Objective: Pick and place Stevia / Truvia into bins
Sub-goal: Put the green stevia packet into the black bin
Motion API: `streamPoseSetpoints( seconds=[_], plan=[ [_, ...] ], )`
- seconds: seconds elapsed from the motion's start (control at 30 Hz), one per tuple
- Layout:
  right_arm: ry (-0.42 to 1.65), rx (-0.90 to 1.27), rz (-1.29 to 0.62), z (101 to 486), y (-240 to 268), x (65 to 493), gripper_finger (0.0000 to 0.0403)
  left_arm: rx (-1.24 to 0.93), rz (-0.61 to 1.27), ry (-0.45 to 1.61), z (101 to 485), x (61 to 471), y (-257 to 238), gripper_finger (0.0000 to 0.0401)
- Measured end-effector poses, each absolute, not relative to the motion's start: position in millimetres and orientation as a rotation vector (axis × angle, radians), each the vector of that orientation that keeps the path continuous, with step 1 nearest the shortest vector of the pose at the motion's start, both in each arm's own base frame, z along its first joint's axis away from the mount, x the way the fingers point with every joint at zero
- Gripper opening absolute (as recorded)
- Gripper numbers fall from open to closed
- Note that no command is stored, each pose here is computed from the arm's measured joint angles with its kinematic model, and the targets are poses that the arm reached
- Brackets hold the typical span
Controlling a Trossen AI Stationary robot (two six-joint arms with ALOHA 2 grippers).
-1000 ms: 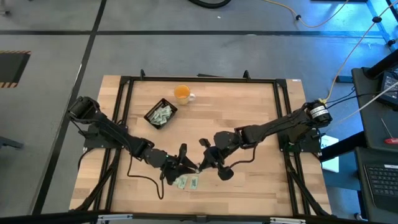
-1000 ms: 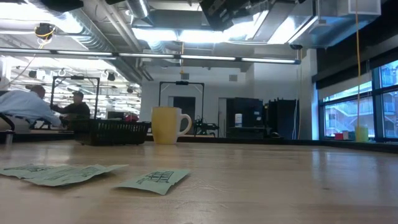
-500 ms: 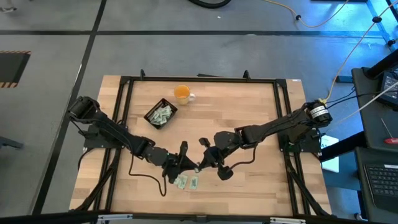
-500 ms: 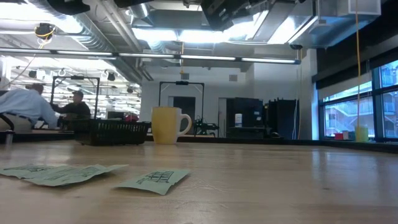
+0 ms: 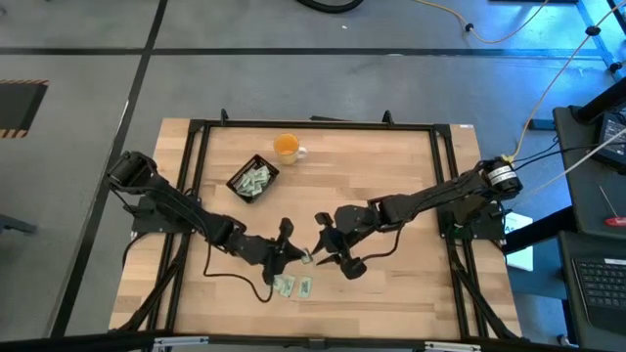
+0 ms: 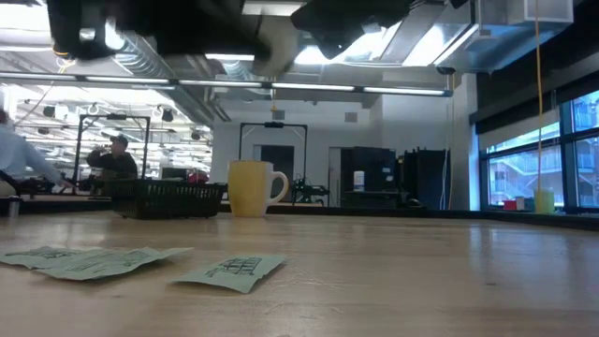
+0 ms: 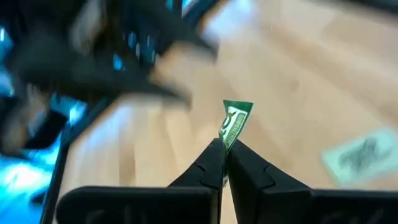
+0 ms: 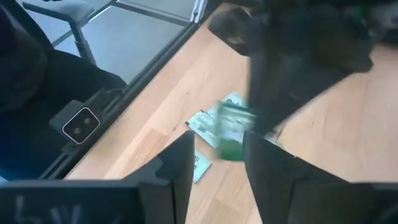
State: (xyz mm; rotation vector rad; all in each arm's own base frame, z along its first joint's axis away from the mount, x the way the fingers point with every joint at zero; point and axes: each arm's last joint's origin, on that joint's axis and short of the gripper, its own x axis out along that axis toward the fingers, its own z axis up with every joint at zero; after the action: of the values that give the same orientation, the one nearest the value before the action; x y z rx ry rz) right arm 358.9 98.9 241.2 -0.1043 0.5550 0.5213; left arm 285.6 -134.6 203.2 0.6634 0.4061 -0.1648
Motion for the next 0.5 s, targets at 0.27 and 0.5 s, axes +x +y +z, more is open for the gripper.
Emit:
streamPoseSetpoints(
  seconds=[0.27,0.5],
  plan=[
    [0.571,-0.136,0.541,235.3,103.1,359.3,0.0152,0.707,0.192,0.717,180.3,267.7,-115.8,0.0008],
    [0.579,-0.141,0.555,207.8,113.3,372.5,0.0152,0.726,0.498,0.797,172.9,251.6,-101.8,0.0011]
  ],
)
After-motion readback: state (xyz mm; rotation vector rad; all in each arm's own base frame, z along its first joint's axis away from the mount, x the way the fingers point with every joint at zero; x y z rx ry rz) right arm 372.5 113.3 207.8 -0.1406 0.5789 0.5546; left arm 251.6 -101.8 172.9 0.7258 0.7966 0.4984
